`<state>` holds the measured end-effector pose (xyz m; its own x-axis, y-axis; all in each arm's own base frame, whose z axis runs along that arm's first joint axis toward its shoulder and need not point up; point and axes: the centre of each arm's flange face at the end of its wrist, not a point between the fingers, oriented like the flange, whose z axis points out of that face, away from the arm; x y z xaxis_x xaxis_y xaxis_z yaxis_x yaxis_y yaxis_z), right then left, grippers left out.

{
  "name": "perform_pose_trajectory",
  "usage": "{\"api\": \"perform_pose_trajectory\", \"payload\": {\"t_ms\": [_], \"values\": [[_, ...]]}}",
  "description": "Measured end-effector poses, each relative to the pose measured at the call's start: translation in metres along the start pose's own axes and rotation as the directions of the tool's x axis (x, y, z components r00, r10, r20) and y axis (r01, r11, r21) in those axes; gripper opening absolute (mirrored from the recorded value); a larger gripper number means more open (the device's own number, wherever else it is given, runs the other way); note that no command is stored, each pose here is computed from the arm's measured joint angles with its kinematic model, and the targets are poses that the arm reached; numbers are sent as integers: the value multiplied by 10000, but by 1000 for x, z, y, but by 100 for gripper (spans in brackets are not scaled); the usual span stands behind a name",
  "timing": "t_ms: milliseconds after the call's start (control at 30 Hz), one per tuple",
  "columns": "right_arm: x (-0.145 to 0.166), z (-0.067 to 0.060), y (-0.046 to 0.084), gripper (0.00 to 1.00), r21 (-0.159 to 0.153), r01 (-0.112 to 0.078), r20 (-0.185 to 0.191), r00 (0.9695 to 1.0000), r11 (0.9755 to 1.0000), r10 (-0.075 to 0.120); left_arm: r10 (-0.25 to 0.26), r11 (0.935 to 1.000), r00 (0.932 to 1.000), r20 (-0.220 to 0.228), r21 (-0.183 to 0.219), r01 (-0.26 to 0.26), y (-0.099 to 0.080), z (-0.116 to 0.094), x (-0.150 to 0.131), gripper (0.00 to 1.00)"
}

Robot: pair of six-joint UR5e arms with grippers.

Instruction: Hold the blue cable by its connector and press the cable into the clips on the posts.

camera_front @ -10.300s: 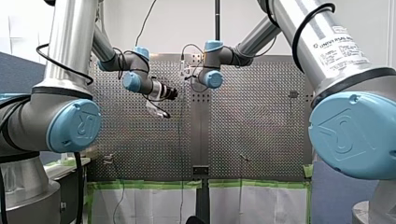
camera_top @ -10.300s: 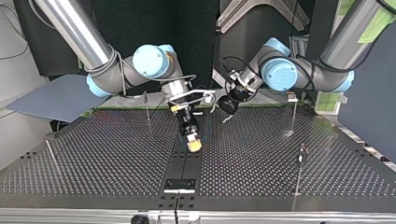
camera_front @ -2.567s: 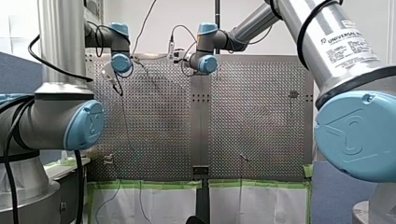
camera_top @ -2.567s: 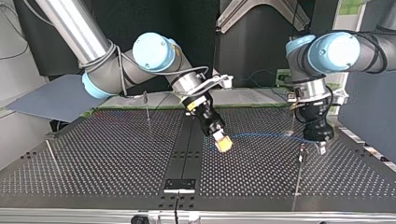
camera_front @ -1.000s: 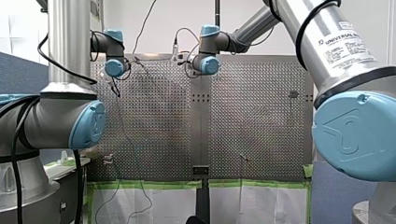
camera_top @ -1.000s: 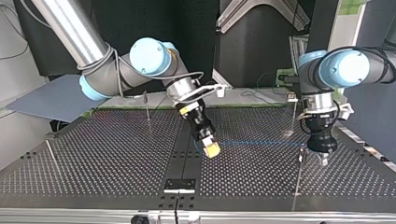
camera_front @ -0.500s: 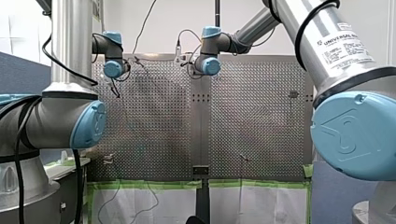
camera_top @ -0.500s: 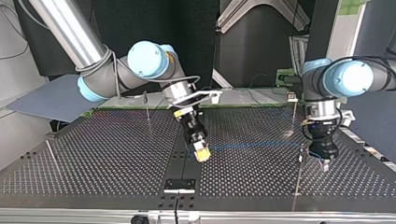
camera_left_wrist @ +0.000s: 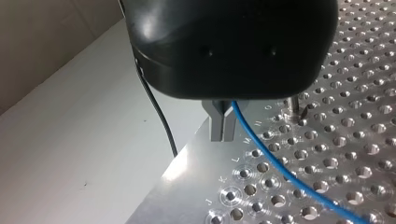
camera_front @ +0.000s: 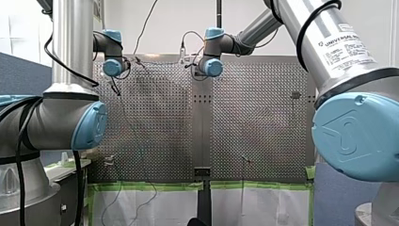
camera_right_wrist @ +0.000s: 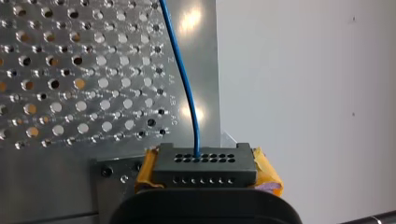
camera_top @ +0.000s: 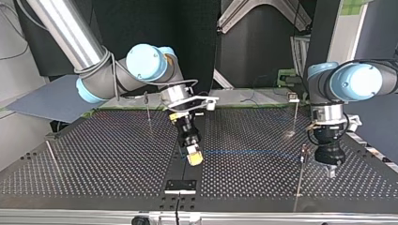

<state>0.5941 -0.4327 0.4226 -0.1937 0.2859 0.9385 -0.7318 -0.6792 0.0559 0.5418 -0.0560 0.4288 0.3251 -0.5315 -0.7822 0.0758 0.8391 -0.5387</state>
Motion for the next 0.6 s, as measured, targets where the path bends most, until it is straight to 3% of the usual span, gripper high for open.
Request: {"api": "perform_pose_trajectory", "payload": {"t_ms": [600], "values": [[2,15,15,0,-260,-185,-240,9996,9995,179,-157,9998,9999,-13,82,157,5,1,-2,1]]}}
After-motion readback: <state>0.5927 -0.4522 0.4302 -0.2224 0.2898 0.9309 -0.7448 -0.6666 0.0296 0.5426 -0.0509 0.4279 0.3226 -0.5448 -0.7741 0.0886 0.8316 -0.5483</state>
